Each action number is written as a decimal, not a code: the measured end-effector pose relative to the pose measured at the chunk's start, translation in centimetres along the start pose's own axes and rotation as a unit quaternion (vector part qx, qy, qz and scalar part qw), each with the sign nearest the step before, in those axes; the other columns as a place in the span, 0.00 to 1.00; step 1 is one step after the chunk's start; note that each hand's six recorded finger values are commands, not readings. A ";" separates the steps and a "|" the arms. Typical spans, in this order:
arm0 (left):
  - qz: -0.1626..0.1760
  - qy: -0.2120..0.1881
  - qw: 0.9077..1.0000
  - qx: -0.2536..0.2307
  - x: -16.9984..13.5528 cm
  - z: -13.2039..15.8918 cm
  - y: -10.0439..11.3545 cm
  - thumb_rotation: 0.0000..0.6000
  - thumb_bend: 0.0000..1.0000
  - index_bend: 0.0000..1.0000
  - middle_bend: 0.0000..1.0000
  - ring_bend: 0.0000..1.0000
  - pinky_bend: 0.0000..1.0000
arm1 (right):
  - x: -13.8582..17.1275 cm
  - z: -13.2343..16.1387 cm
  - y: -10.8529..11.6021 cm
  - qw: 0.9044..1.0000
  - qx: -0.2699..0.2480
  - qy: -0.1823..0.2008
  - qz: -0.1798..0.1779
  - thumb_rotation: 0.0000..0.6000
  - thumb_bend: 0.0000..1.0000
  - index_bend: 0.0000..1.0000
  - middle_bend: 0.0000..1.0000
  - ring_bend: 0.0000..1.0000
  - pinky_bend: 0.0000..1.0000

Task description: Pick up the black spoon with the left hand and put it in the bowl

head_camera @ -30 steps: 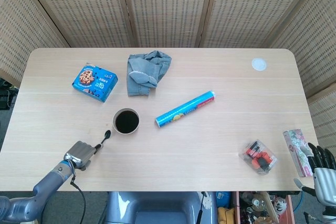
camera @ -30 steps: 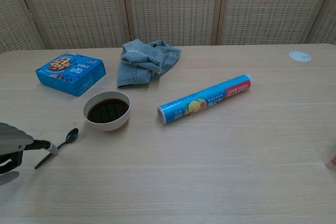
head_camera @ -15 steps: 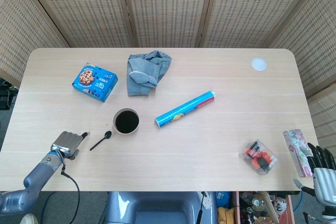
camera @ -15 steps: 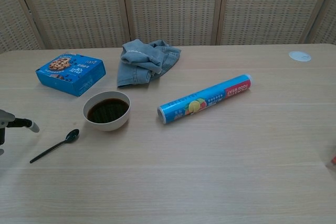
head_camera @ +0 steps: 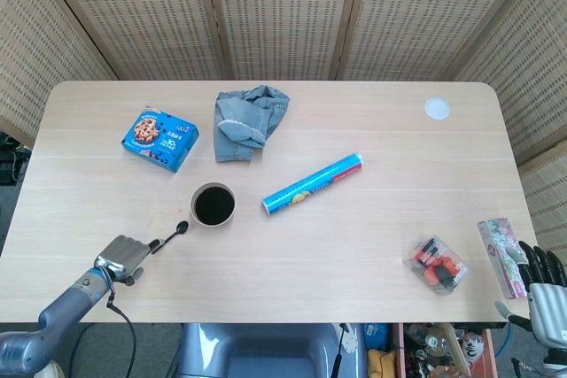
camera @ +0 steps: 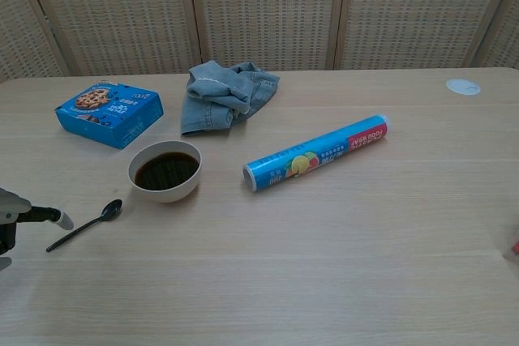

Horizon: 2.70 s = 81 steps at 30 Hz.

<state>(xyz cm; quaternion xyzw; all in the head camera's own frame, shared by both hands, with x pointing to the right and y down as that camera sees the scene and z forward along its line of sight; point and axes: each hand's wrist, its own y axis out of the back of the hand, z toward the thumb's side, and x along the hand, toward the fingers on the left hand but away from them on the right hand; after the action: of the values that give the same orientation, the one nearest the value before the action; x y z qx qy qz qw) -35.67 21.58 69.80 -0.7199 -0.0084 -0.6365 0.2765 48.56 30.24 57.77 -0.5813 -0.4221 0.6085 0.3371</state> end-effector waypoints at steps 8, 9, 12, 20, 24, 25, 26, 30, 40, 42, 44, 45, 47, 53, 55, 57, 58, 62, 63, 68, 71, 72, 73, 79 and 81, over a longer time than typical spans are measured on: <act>-0.009 -0.004 1.000 0.002 0.7 0.7 -0.9 1.00 0.54 0.09 0.81 0.75 0.68 | 0.0 -0.1 0.0 1.000 0.000 -0.001 0.000 1.00 0.21 0.17 0.14 0.00 0.00; -0.010 -0.004 1.000 0.002 0.7 0.8 -1.0 1.00 0.54 0.09 0.81 0.75 0.68 | 0.0 -0.1 0.0 1.000 0.000 -0.001 0.000 1.00 0.21 0.17 0.14 0.00 0.00; -0.012 -0.003 1.000 0.002 0.8 0.7 -1.1 1.00 0.54 0.09 0.81 0.75 0.68 | 0.0 -0.1 0.0 1.000 0.000 -0.001 0.001 1.00 0.21 0.17 0.14 0.00 0.00; -0.011 0.019 1.000 -0.004 1.2 -0.6 -1.1 1.00 0.54 0.09 0.81 0.75 0.68 | 0.0 -0.1 -0.1 1.000 0.000 -0.002 0.001 1.00 0.21 0.17 0.14 0.00 0.00; -0.006 0.031 0.999 -0.007 1.2 -1.3 -0.8 1.00 0.54 0.09 0.81 0.75 0.68 | 0.0 -0.1 0.0 1.000 0.000 -0.002 0.001 1.00 0.21 0.17 0.14 0.00 0.00; -0.006 0.035 0.999 -0.009 1.3 -1.6 -0.8 1.00 0.54 0.09 0.81 0.75 0.68 | 0.0 -0.1 0.0 1.000 0.001 -0.002 0.001 1.00 0.21 0.17 0.14 0.00 0.00; -0.005 0.038 0.999 -0.010 1.3 -1.8 -0.7 1.00 0.54 0.09 0.81 0.75 0.68 | 0.0 -0.1 -0.1 1.000 0.001 -0.002 0.001 1.00 0.21 0.17 0.14 0.00 0.00; 0.003 0.054 0.998 -0.014 1.7 -2.9 -0.1 1.00 0.54 0.09 0.80 0.75 0.68 | 0.1 -0.2 -0.1 1.000 0.001 -0.004 0.002 1.00 0.21 0.17 0.14 0.00 0.00; 0.033 0.069 0.996 -0.037 1.6 -3.9 1.6 1.00 0.54 0.09 0.81 0.75 0.68 | 0.3 -0.3 0.0 1.000 -0.001 -0.006 -0.001 1.00 0.21 0.17 0.14 0.00 0.00; 0.027 0.063 0.997 -0.039 1.4 -3.7 1.4 1.00 0.54 0.09 0.80 0.75 0.68 | 0.3 -0.4 0.0 1.000 -0.002 -0.006 0.000 1.00 0.21 0.17 0.14 0.00 0.00; 0.021 0.054 0.998 -0.039 1.2 -3.4 1.1 1.00 0.54 0.09 0.81 0.75 0.68 | 0.3 -0.3 0.0 1.000 -0.002 -0.005 0.000 1.00 0.21 0.17 0.14 0.00 0.00; 0.018 0.051 0.998 -0.037 1.2 -3.3 0.9 1.00 0.54 0.09 0.81 0.75 0.68 | 0.3 -0.3 0.0 1.000 -0.002 -0.005 0.000 1.00 0.21 0.17 0.14 0.00 0.00; 0.010 0.042 0.998 -0.036 1.0 -2.8 0.4 1.00 0.54 0.09 0.81 0.75 0.68 | 0.3 -0.4 0.0 1.000 -0.002 -0.005 0.000 1.00 0.21 0.17 0.14 0.00 0.00; -0.008 0.025 0.999 -0.030 1.3 -1.5 -0.8 1.00 0.54 0.09 0.80 0.75 0.68 | 0.3 -0.5 -0.1 1.000 -0.002 -0.006 0.001 1.00 0.21 0.17 0.14 0.00 0.00; -0.009 0.026 0.999 -0.029 1.3 -1.5 -0.9 1.00 0.54 0.09 0.80 0.75 0.68 | 0.3 -0.5 -0.1 1.000 -0.002 -0.007 0.001 1.00 0.21 0.17 0.14 0.00 0.00; -0.008 0.028 0.999 -0.029 1.4 -1.6 -0.8 1.00 0.54 0.09 0.80 0.75 0.68 | 0.3 -0.6 -0.1 1.000 -0.003 -0.007 0.001 1.00 0.21 0.17 0.14 0.00 0.00; -0.007 0.029 0.999 -0.029 1.5 -1.6 -0.8 1.00 0.54 0.09 0.80 0.75 0.68 | 0.3 -0.6 -0.1 1.000 -0.003 -0.008 0.001 1.00 0.21 0.17 0.14 0.00 0.00; -0.004 0.035 0.999 -0.028 1.6 -1.8 -0.7 1.00 0.54 0.09 0.80 0.75 0.68 | 0.3 -0.6 -0.2 1.000 -0.002 -0.009 0.002 1.00 0.21 0.17 0.14 0.00 0.00; -0.004 0.036 0.999 -0.028 1.7 -1.9 -0.7 1.00 0.54 0.09 0.80 0.75 0.68 | 0.3 -0.6 -0.2 1.000 -0.002 -0.009 0.003 1.00 0.21 0.17 0.14 0.00 0.00; -0.007 0.044 0.999 -0.026 2.0 -2.2 -0.6 1.00 0.54 0.09 0.80 0.75 0.68 | 0.3 -0.7 -0.2 1.000 -0.003 -0.009 0.003 1.00 0.21 0.17 0.14 0.00 0.00; -0.006 0.048 0.998 -0.027 2.2 -2.3 -0.4 1.00 0.54 0.09 0.80 0.75 0.68 | 0.3 -0.7 -0.2 1.000 -0.003 -0.009 0.002 1.00 0.21 0.17 0.14 0.00 0.00; -0.005 0.049 0.998 -0.027 2.2 -2.4 -0.3 1.00 0.54 0.09 0.80 0.75 0.68 | 0.3 -0.7 -0.2 1.000 -0.003 -0.009 0.002 1.00 0.21 0.17 0.14 0.00 0.00; -0.004 0.051 0.998 -0.028 2.3 -2.5 -0.2 1.00 0.54 0.09 0.80 0.75 0.68 | 0.3 -0.7 -0.2 1.000 -0.003 -0.009 0.002 1.00 0.21 0.17 0.14 0.00 0.00; 0.011 0.060 0.997 -0.041 2.5 -3.0 0.5 1.00 0.54 0.09 0.80 0.74 0.68 | 0.3 -0.7 -0.2 1.000 -0.003 -0.010 0.002 1.00 0.21 0.17 0.14 0.00 0.00; 0.017 0.059 0.997 -0.046 2.3 -3.1 0.7 1.00 0.54 0.09 0.79 0.73 0.68 | 0.3 -0.6 -0.2 1.000 -0.003 -0.009 0.002 1.00 0.21 0.17 0.14 0.00 0.00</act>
<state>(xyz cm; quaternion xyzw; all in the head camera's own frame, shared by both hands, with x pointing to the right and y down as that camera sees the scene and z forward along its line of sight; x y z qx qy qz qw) -37.76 18.96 71.82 -0.6933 0.0493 -0.6728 0.2535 49.14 30.67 57.86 -0.5775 -0.4261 0.6130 0.3303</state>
